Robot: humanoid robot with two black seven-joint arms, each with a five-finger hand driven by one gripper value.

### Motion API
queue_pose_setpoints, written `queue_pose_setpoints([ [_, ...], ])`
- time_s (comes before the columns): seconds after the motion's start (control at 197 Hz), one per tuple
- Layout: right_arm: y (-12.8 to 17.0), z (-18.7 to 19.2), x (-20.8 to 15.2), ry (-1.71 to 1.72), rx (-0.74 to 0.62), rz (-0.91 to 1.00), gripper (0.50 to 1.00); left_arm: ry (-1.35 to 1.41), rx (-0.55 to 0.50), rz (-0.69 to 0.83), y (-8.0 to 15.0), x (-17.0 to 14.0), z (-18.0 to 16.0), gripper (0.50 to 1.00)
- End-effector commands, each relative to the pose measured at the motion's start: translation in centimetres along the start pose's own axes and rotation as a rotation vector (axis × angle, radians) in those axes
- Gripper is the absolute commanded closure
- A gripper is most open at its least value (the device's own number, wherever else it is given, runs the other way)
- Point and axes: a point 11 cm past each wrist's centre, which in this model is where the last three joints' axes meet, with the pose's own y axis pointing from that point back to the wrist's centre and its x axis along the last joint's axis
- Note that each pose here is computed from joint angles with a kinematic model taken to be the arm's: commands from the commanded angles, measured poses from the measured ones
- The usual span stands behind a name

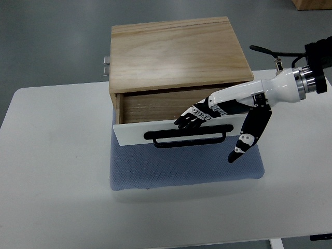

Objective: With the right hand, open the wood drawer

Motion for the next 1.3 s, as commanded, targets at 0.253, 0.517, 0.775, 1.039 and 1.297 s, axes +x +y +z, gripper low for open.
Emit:
queue_pose_setpoints([
  [0.253,10.3,-3.9,7.3,-0.126,0.237,0.430,0.556,0.000,0.000,0.001,0.0,0.0,0.0,0.500],
  [0.517,17.1,3.4,10.4,-0.544,0.453,0.769,0.556,0.000,0.000,0.001,0.0,0.0,0.0,0.500],
  [0.775,18.7,16.7,12.6,-0.873,0.530,1.152,0.558,0.000,0.000,0.001,0.0,0.0,0.0,0.500],
  [1.039,14.1,26.4,8.8,-1.088,0.554,1.302,0.558,0.000,0.000,-0.001,0.0,0.0,0.0,0.500],
  [1.297,9.8,28.5,6.6,-1.199,0.540,1.250,0.556,0.000,0.000,-0.001,0.0,0.0,0.0,0.500],
])
